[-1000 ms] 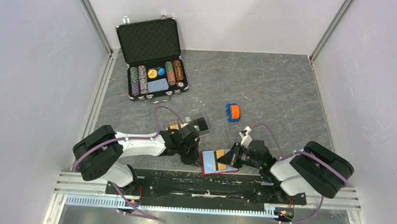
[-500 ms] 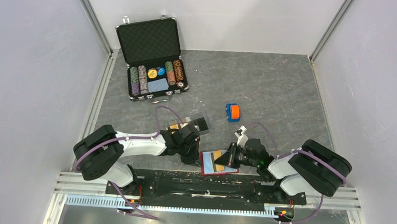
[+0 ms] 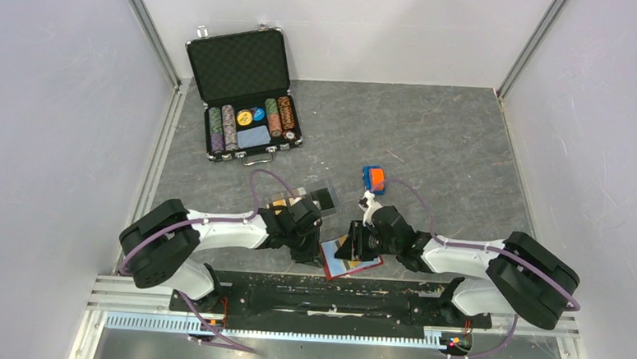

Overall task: Put the credit cards into the card holder
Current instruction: Insert the credit card into the card holder.

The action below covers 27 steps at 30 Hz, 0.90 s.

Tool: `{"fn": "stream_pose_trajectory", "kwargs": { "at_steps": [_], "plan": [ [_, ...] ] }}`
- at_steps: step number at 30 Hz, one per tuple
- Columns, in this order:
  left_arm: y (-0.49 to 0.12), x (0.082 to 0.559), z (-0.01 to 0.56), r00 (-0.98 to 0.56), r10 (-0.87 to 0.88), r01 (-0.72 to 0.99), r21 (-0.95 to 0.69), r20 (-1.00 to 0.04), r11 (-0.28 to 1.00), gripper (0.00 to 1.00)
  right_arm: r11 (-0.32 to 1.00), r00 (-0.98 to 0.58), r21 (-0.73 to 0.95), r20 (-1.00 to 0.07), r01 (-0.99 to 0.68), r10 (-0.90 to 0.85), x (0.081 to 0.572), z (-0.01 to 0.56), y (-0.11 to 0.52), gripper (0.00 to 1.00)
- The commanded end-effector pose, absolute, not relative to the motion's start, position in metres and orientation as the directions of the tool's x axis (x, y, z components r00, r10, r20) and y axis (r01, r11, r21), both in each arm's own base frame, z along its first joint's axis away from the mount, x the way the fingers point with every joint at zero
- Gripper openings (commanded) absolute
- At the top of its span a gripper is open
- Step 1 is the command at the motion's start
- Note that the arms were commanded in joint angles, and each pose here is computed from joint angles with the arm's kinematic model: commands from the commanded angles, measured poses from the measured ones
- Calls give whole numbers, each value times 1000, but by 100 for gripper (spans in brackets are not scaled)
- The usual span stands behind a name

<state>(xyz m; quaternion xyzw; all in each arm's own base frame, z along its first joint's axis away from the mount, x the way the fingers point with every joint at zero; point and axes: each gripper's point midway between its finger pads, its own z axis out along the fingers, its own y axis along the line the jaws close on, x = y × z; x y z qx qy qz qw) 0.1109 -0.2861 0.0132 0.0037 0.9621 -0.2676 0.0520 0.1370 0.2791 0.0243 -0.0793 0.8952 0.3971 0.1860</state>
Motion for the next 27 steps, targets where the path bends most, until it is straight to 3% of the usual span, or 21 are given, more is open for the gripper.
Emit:
{"fn": "stream_pose_trajectory", "kwargs": {
  "at_steps": [1,7,10,27],
  "plan": [
    [-288,118,10,-991,-42,26,-496,-125,868,2,741,-917,596,-392,-311,-70,129,13,265,43],
    [-291,120,12,-991,-41,28,-499,-128,866,2,757,-909,568,-410,-322,-79,128,16,259,71],
    [-293,120,12,-992,-37,30,-499,-124,866,2,765,-905,556,-418,-324,-79,129,17,255,81],
    [-294,120,12,-992,-27,39,-500,-124,865,2,794,-881,487,-457,-364,-123,133,23,245,89]
  ]
}}
